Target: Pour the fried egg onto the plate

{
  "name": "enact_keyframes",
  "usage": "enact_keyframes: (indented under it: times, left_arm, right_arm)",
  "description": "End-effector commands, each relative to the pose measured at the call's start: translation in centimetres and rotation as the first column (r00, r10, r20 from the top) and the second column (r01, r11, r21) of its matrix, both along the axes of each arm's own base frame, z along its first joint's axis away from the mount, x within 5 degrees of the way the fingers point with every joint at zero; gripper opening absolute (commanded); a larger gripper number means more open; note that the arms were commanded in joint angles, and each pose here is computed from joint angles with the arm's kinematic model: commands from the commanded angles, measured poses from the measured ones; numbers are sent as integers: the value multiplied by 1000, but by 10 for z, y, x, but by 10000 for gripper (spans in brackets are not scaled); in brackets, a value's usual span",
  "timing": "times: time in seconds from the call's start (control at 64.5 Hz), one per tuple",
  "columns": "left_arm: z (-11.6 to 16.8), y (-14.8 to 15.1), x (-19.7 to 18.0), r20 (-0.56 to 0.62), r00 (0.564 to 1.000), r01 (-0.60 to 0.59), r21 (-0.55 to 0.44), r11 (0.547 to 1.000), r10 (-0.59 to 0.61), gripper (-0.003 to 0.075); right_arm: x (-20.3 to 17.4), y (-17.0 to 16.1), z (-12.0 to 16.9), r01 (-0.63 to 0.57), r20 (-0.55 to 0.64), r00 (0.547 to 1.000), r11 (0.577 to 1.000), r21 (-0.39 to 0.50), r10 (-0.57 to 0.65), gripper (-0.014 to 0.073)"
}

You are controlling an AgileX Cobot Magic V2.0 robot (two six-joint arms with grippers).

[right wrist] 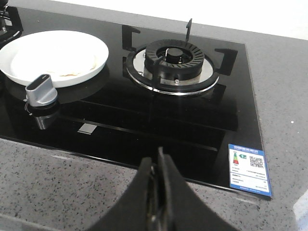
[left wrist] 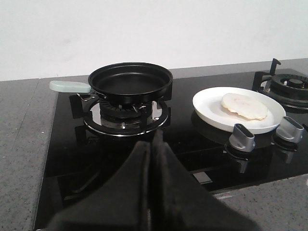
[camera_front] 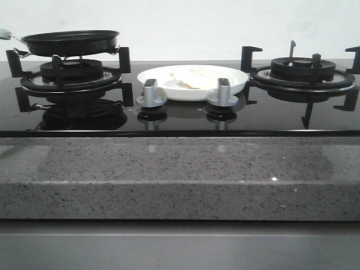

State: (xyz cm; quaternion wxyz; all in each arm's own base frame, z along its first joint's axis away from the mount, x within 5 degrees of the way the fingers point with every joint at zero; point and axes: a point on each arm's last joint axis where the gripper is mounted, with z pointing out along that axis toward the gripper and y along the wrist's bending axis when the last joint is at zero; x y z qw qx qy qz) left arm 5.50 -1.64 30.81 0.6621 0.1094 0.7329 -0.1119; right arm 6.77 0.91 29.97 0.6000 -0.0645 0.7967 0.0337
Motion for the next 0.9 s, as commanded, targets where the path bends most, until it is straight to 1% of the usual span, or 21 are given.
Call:
enact_keyframes:
  times: [0.0,0.217,0.403,0.465,0.542,0.682,0.775,0.883]
  left_arm:
    - [15,-1,0,94,995,19,-39,999,-15,-19]
    - [15,-1,-1,88,996,16,-38,999,-13,-19]
    - [15,-3,-1,70,997,36,-86,996,-30,-19]
    - [15,-4,-2,74,996,50,-72,996,-45,-19]
    - [15,-5,-2,89,994,63,-30,998,-60,-19]
    - [15,-5,-2,91,994,62,-28,998,-60,-19]
    - [15,-3,-3,98,995,28,-31,999,-25,-19]
    - [12,5,-9,135,988,-72,-50,996,79,-19]
  right_arm:
    - [2,0,15,4,97,995,1000,-3,-3,-57]
    - [2,0,15,4,97,995,1000,-3,-3,-57]
    - [2,0,15,4,97,995,1000,-3,-3,-57]
    - [2,0,15,4,97,995,1000,-3,-3,-57]
    - [2,0,15,4,97,995,1000,-3,-3,-57]
    - [2,0,15,4,97,995,1000,-3,-3,-57]
    - [2,0,15,4,97,995,1000,-3,-3,-57]
    - [2,0,15,4,97,995,1000,-3,-3,-57]
